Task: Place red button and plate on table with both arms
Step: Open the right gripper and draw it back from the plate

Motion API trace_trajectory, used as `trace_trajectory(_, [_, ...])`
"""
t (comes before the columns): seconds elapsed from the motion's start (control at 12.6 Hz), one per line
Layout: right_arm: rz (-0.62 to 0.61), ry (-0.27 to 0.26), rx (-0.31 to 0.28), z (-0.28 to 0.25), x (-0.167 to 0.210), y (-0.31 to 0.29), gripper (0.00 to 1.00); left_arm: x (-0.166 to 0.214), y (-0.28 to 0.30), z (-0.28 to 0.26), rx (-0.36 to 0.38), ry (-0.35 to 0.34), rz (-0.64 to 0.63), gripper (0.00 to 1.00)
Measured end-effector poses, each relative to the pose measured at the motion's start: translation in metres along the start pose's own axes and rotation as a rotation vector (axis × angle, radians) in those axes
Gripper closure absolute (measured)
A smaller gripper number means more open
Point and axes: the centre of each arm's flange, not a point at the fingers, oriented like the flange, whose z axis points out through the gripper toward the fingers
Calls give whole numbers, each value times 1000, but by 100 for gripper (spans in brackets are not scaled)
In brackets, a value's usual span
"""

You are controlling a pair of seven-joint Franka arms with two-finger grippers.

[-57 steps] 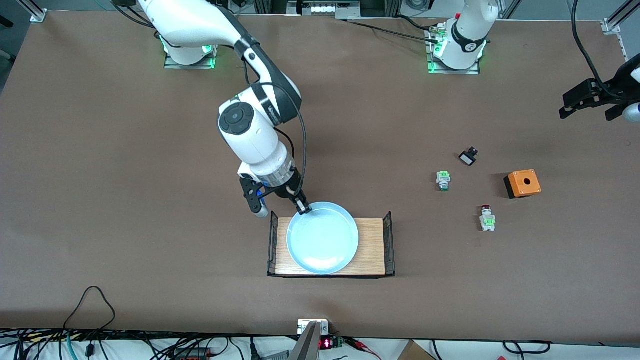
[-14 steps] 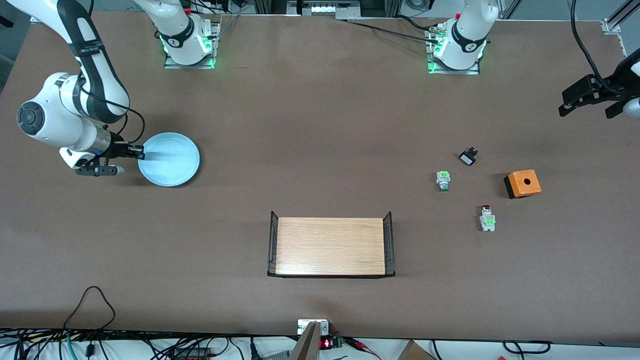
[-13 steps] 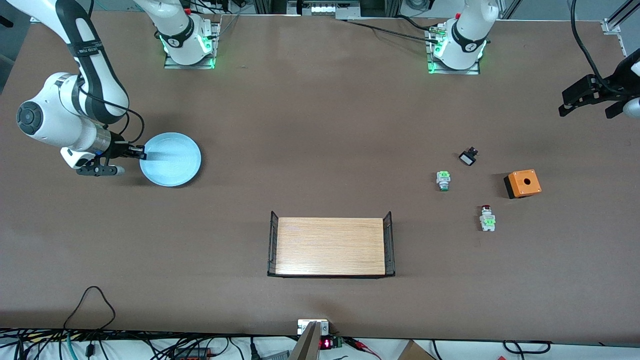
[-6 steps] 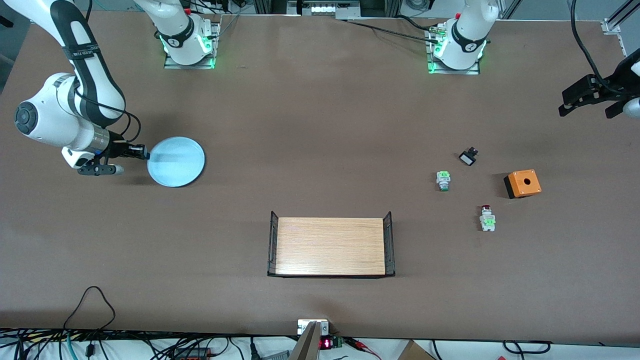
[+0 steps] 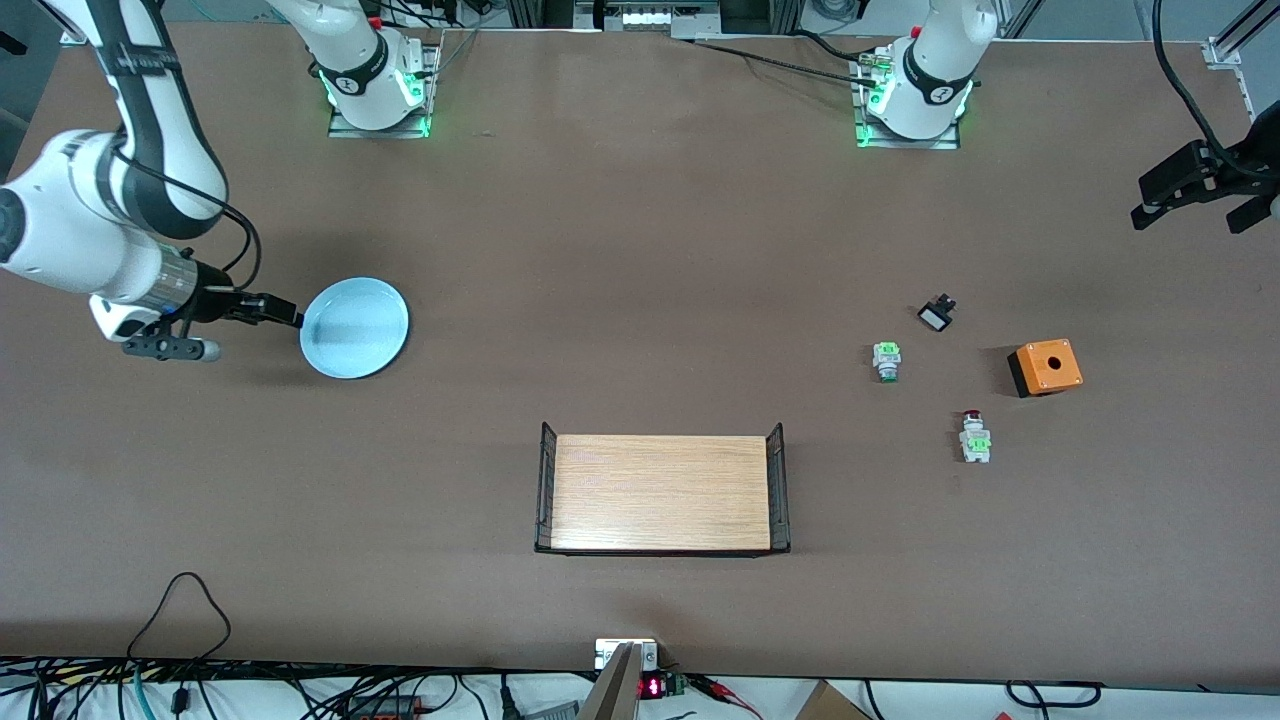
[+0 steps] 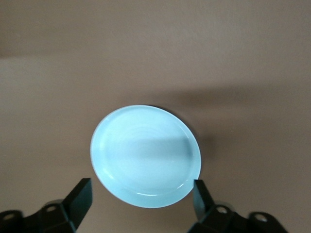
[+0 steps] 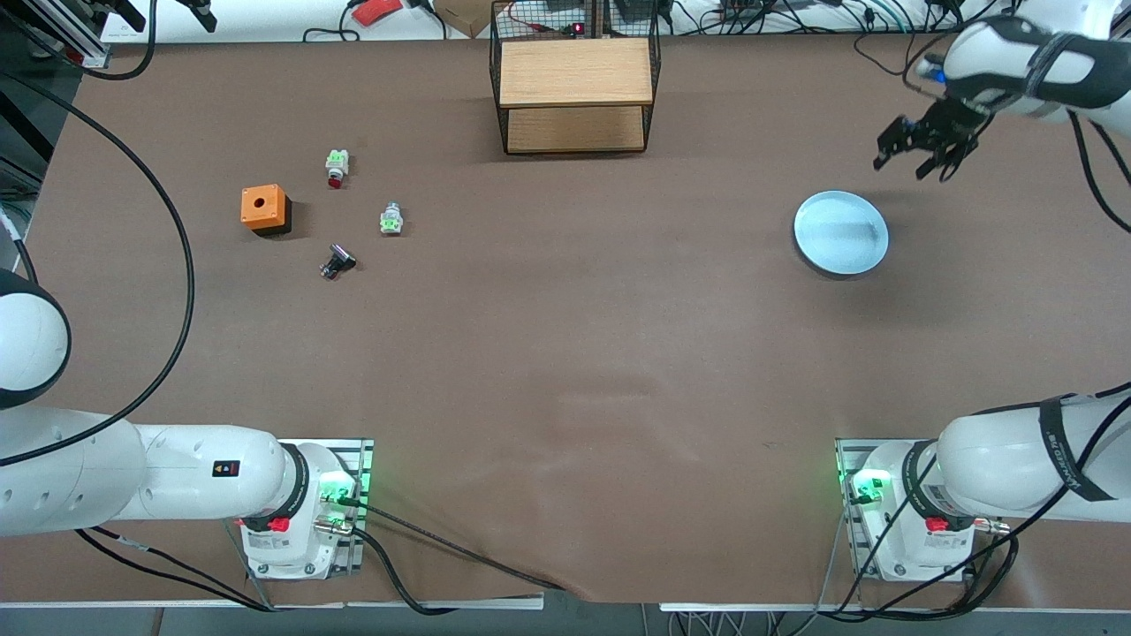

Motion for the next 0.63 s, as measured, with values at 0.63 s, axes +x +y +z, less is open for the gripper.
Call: trace_trajectory(0.63, [20,1,-176,-136,11,-98,0,-1,0,0,0,-6,0,0])
